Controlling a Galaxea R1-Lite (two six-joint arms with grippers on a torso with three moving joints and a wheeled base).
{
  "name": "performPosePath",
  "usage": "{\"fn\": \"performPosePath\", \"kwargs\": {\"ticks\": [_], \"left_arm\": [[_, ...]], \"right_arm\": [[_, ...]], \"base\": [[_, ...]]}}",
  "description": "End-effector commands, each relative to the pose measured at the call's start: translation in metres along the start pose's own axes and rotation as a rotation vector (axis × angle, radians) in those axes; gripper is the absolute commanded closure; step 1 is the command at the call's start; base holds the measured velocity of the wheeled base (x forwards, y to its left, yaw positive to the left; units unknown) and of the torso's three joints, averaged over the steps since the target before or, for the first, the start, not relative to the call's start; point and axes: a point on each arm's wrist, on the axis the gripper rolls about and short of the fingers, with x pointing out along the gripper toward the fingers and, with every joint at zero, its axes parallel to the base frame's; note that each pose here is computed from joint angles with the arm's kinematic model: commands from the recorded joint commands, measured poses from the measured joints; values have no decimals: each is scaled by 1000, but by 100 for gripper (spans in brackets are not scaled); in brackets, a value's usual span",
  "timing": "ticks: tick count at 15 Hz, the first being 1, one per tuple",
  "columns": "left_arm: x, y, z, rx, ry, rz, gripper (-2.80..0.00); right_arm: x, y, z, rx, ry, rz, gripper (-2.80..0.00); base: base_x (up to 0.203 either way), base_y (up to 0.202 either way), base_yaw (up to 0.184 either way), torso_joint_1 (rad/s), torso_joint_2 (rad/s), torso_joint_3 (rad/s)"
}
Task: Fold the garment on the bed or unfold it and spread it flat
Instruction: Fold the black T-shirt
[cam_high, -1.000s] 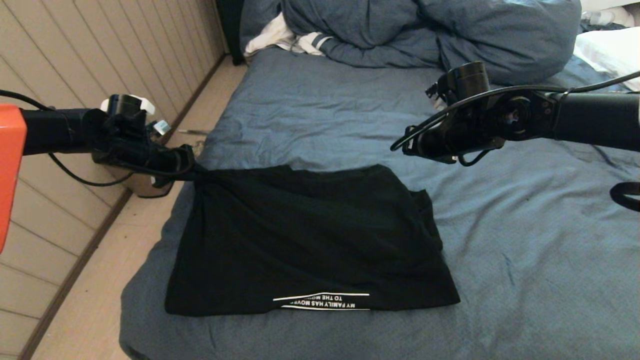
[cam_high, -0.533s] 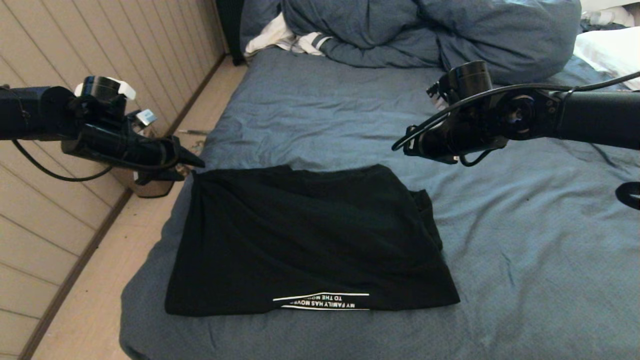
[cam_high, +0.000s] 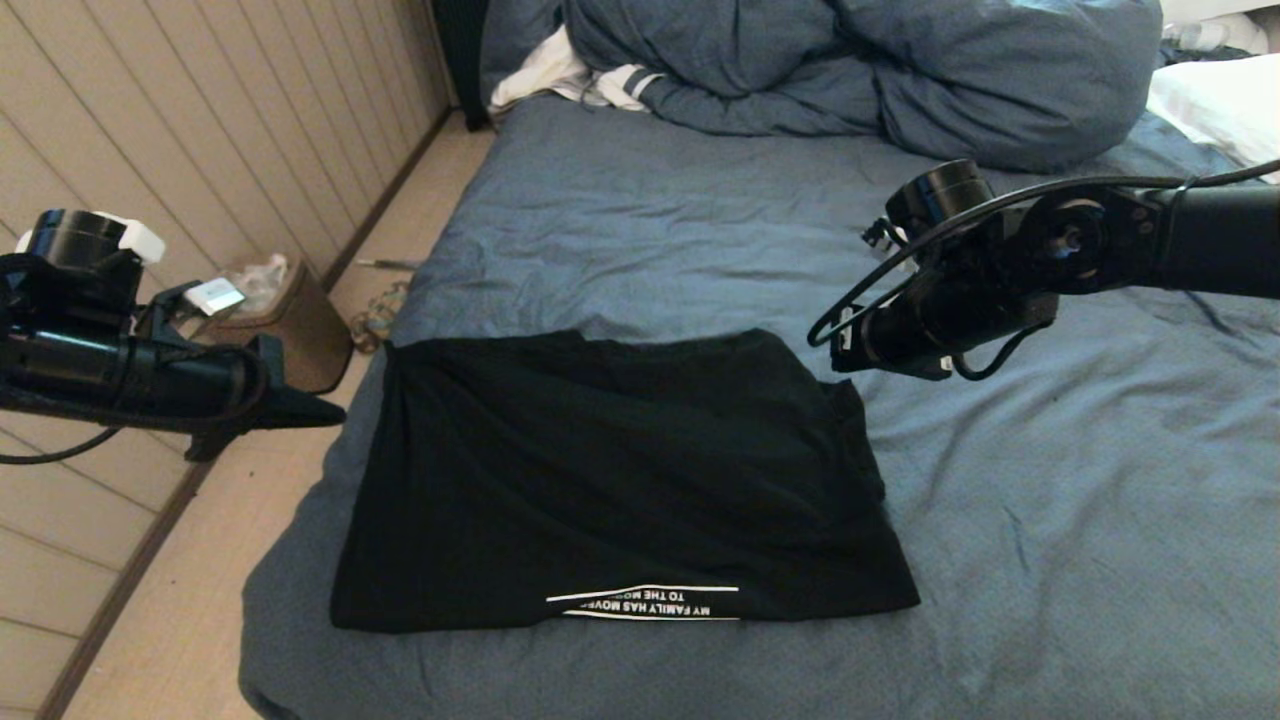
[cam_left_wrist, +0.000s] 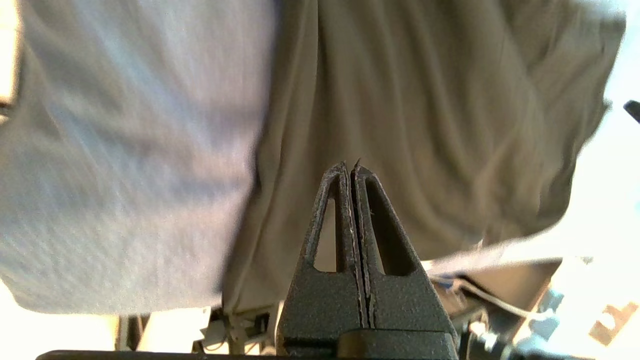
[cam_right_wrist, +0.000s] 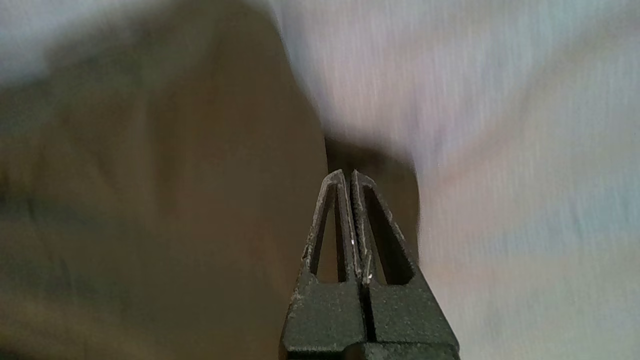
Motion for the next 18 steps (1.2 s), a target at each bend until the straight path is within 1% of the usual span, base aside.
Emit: {"fn": "performPosePath", "kwargs": {"ticks": [1,2,3,4,5,6,8,10,12,14,17,18], "left_arm": [[-5,0,-17,4,11,-19,0],[-4,0,-18,8,15,-26,0],[1,2,-23,1,39,-32,0],[7,2,-24,0,58,-55,0],[9,5,-24,-4,63,-52,0],[11,5,-23,-5,64,-54,0],[10,5,-25,-4,63,-55,0],[12,6,-24,-8,69,-54,0],[14,7,-24,-9,74,-55,0],[17,5,-27,-3,85,-61,0],[22,4,-29,6,94,-67,0],[22,4,-29,6,92,-68,0]], "right_arm": [[-14,-1,-3,3,13,-4,0],[-15,-1,-3,1,14,-4,0],[-19,-2,-8,-4,24,-6,-280],[-24,3,-14,-19,38,3,-280],[-24,6,-18,-36,51,10,-280],[-23,7,-22,-48,67,7,-280],[-17,5,-36,-98,128,-7,-280],[-14,5,-38,-105,140,-10,-280],[9,1,-57,-131,234,-39,-280],[25,0,-63,-137,274,-48,-280],[41,1,-67,-137,307,-42,-280],[47,2,-66,-135,292,-29,-280]], "base": [[0,0,0,0,0,0],[0,0,0,0,0,0],[0,0,0,0,0,0],[0,0,0,0,0,0],[0,0,0,0,0,0],[0,0,0,0,0,0],[0,0,0,0,0,0],[0,0,0,0,0,0],[0,0,0,0,0,0],[0,0,0,0,0,0],[0,0,0,0,0,0],[0,0,0,0,0,0]]}}
